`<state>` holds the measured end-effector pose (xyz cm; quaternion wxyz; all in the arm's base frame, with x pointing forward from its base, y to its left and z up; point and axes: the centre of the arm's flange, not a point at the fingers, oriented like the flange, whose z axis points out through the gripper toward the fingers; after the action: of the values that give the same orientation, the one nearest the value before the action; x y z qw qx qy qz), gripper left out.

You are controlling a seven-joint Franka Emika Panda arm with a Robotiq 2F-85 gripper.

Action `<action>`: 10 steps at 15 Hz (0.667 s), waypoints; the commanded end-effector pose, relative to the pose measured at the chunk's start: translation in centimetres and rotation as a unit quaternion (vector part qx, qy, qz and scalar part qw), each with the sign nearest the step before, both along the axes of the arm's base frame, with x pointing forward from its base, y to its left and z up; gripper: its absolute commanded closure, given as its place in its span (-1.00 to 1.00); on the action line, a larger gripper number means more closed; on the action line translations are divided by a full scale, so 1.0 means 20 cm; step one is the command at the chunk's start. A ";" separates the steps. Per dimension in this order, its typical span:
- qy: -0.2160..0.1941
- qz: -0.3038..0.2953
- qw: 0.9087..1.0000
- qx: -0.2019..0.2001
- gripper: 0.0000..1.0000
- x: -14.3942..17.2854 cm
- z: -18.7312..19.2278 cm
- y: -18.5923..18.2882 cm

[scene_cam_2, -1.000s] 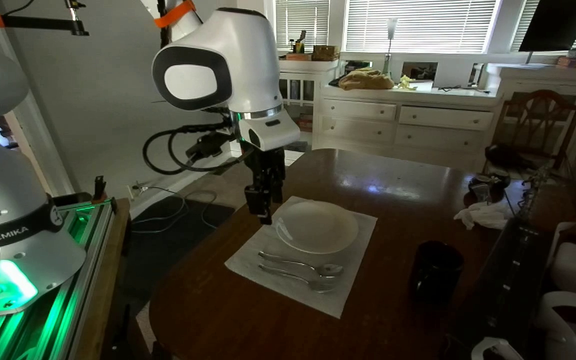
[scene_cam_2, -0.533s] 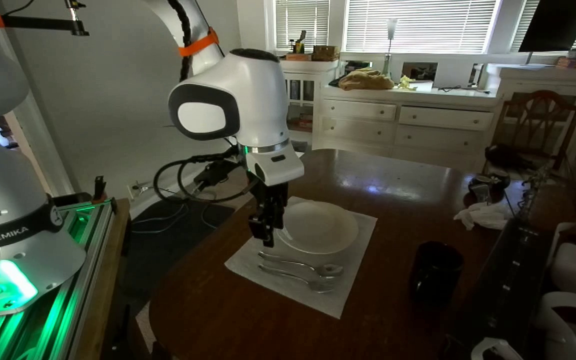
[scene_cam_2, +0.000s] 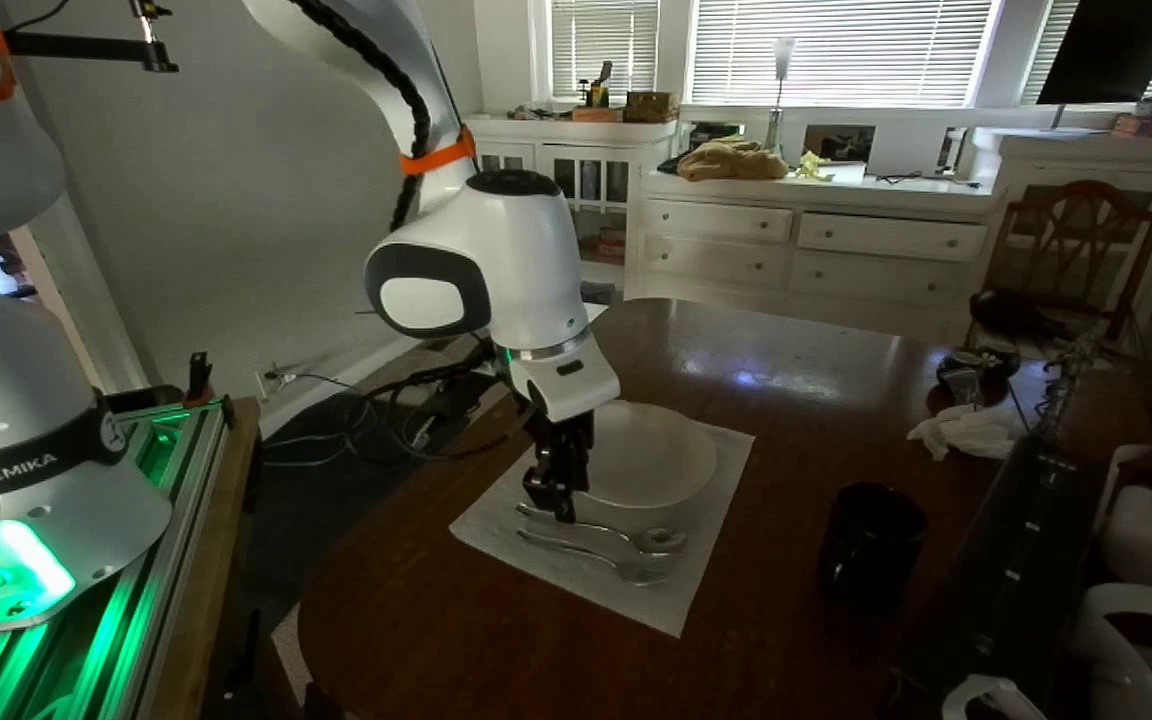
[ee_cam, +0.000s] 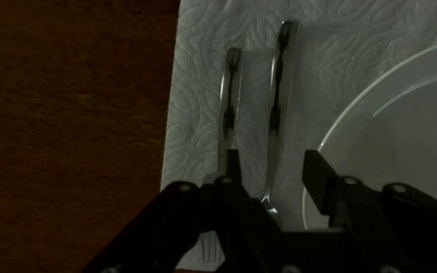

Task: Put the spoon on the plate

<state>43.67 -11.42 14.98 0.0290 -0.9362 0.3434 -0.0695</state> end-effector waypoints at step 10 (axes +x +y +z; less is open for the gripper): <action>-0.026 -0.005 1.000 0.015 0.35 0.07 -0.24 -0.04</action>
<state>44.85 -11.76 11.49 0.0442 -0.9321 0.3503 -0.0804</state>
